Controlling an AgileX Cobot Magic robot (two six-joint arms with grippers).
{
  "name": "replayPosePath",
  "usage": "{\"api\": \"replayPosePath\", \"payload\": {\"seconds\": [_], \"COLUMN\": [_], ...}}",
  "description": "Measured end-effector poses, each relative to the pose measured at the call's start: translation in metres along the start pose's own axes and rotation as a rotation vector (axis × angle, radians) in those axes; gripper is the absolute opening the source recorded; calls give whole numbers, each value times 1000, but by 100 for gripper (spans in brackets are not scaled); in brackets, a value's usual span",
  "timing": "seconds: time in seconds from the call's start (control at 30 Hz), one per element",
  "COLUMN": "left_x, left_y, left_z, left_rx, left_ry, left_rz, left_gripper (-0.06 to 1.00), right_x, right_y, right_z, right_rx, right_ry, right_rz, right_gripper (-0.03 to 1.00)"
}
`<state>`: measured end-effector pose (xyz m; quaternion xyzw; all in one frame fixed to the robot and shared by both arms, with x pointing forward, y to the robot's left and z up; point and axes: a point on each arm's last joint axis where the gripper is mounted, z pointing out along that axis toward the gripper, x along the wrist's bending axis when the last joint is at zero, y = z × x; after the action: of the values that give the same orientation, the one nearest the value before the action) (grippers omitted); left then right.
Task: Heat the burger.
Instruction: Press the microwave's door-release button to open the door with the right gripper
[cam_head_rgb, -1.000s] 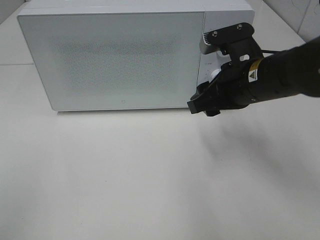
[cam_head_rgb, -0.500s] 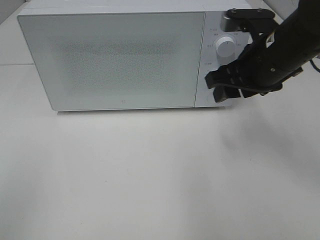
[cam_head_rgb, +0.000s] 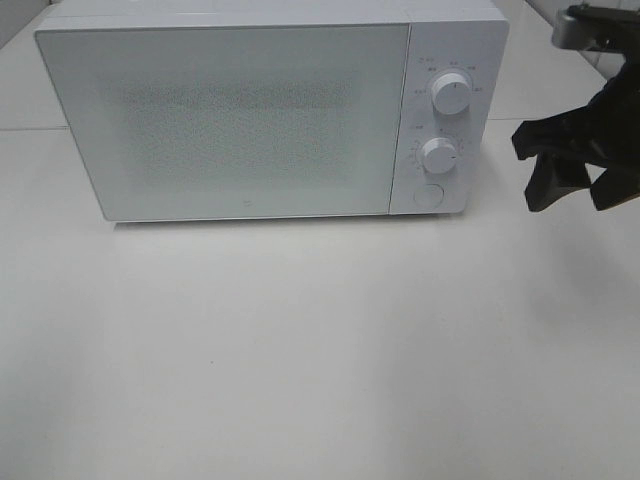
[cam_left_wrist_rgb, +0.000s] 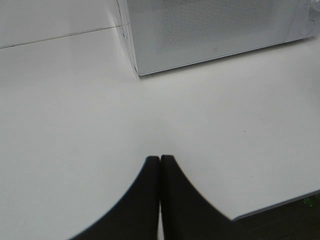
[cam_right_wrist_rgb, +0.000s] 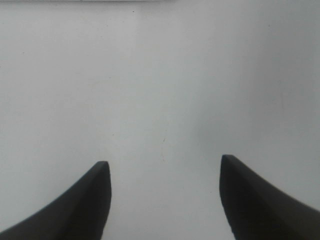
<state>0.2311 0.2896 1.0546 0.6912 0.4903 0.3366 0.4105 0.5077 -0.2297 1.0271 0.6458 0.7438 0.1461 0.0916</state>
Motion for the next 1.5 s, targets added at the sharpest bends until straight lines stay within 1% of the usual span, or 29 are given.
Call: {"api": "replayPosePath", "payload": {"seconds": [0.03,0.13,0.2,0.23,0.3,0.33,0.4,0.53,0.6,0.67,0.7,0.77,0.8,0.87,0.9,0.93,0.97,1.0,1.03,1.1,1.17,1.2,1.23,1.27,1.33,1.37,1.4,1.47,1.5], "left_x": [0,0,0,0,0,0,0,0,0,0,0,0,0,0,0,0,0,0,0,0,0,0,0,0,0,0,0,0,0], "left_y": [0,0,0,0,0,0,0,0,0,0,0,0,0,0,0,0,0,0,0,0,0,0,0,0,0,0,0,0,0], "left_z": [0,0,0,0,0,0,0,0,0,0,0,0,0,0,0,0,0,0,0,0,0,0,0,0,0,0,0,0,0], "left_rx": [0,0,0,0,0,0,0,0,0,0,0,0,0,0,0,0,0,0,0,0,0,0,0,0,0,0,0,0,0], "left_ry": [0,0,0,0,0,0,0,0,0,0,0,0,0,0,0,0,0,0,0,0,0,0,0,0,0,0,0,0,0], "left_rz": [0,0,0,0,0,0,0,0,0,0,0,0,0,0,0,0,0,0,0,0,0,0,0,0,0,0,0,0,0], "left_gripper": [0,0,0,0,0,0,0,0,0,0,0,0,0,0,0,0,0,0,0,0,0,0,0,0,0,0,0,0,0], "right_x": [0,-1,-2,-2,-3,-3,-4,-6,-8,-8,-9,-9,-11,-11,-12,-12,-13,-14,-14,-15,-17,-17,-19,-19,-21,-21,-23,-23,-24], "right_y": [-5,-8,-18,-18,-33,-33,-46,-60,-76,-81,-92,-97,-109,-115,-126,-126,-132,-143,-143,-155,-177,-177,-190,-190,-210,-210,-222,-227,-235], "right_z": [-15,-21,-43,-43,-71,-71,-91,-108,-126,-131,-143,-147,-158,-163,-172,-172,-177,-185,-185,-189,-187,-187,-179,-179,-167,-167,-161,-157,-152], "right_rx": [-14,-13,-26,-26,-52,-52,-76,-95,-115,-123,-149,-157,-193,-210,-252,-252,-278,-323,-323,-361,-400,-400,-402,-402,-417,-417,-454,-472,-517], "right_ry": [0,-3,-9,-9,-6,-6,-3,-2,-6,-5,-2,-2,2,4,8,8,11,15,15,19,22,22,22,22,23,23,27,28,30], "right_rz": [-1,-4,-10,-10,-11,-11,-12,-13,-15,-15,-15,-15,-16,-16,-16,-16,-16,-17,-17,-17,-20,-20,-21,-21,-23,-23,-26,-28,-41], "right_gripper": [61,61,61,61,61,61,61,61,61,61,61,61,61,61,61,61,61,61,61,61,61,61,60,60,60,60,60,60,60]}}
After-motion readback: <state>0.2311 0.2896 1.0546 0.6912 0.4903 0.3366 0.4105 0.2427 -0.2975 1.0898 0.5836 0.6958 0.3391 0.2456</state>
